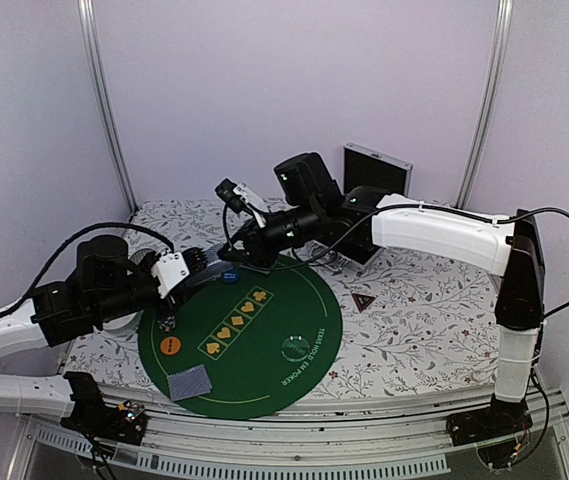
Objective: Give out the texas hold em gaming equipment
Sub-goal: Pick up the poker card from the face-down deck piles, then flop the poker card in the community card area.
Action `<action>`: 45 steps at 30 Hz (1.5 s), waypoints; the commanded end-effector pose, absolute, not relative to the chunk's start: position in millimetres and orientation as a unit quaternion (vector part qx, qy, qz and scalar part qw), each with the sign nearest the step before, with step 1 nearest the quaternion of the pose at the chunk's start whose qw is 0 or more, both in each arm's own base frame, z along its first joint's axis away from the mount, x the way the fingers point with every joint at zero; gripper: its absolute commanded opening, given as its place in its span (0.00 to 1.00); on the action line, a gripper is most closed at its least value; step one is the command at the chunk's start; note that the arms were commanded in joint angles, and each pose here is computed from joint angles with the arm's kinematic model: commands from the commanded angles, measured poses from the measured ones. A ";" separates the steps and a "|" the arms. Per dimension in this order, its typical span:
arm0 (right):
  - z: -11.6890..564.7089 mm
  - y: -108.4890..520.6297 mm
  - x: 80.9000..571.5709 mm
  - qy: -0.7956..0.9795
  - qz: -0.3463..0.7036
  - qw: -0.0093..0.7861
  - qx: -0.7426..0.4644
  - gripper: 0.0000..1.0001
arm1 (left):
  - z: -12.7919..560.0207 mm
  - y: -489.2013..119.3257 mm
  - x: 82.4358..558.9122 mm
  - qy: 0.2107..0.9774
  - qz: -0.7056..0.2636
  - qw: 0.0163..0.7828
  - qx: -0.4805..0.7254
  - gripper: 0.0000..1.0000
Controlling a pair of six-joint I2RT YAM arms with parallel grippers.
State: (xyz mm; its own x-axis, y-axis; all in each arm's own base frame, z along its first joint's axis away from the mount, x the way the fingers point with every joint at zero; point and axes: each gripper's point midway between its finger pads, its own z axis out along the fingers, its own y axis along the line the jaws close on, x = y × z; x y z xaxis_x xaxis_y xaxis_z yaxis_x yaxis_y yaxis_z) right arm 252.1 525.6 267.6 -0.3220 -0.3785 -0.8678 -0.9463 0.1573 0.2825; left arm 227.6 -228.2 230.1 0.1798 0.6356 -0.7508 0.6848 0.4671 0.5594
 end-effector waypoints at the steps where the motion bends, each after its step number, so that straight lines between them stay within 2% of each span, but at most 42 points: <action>1: 288.5 509.2 267.9 0.696 0.412 0.358 -0.467 0.04 | 236.5 -235.6 222.7 0.626 -0.038 0.580 0.519 0.43; 10: 311.3 495.8 263.3 0.681 0.425 0.364 -0.471 0.02 | 236.3 -235.4 223.3 0.627 -0.037 0.580 0.519 0.43; 16: 334.0 469.6 279.3 0.686 0.413 0.396 -0.450 0.02 | 235.7 -234.2 224.9 0.629 -0.032 0.580 0.517 0.43; 19: 328.0 438.0 320.6 0.726 0.326 0.451 -0.403 0.02 | 238.0 -232.7 226.7 0.631 -0.027 0.582 0.512 0.43; 21: 309.3 403.4 364.0 0.776 0.206 0.493 -0.336 0.02 | 239.2 -231.0 228.5 0.633 -0.022 0.584 0.507 0.43; 23: 284.7 385.7 386.1 0.794 0.118 0.503 -0.321 0.02 | 241.8 -228.9 230.6 0.634 -0.017 0.589 0.500 0.43; 27: 244.3 396.0 403.5 0.785 0.017 0.509 -0.353 0.02 | 245.5 -224.4 234.9 0.639 -0.006 0.595 0.488 0.43; 32: 212.3 470.1 380.7 0.683 -0.035 0.554 -0.474 0.01 | 249.1 -219.3 239.7 0.644 0.002 0.600 0.474 0.44; 36: 171.9 513.0 345.9 0.600 -0.024 0.561 -0.570 0.01 | 251.6 -215.9 242.6 0.648 0.005 0.603 0.465 0.44; 45: 92.3 516.0 272.8 0.558 0.064 0.480 -0.674 0.01 | 253.6 -214.6 241.1 0.647 -0.001 0.606 0.463 0.44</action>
State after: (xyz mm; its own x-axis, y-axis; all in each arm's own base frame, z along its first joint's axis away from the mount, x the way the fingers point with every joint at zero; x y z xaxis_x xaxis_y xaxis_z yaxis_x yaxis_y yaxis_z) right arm 289.7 512.4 91.7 0.2956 -0.7406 -0.6034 -0.7993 0.1542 -0.5808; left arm 238.7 -215.9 238.6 0.1456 0.6353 -0.7584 0.6238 0.5360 0.5688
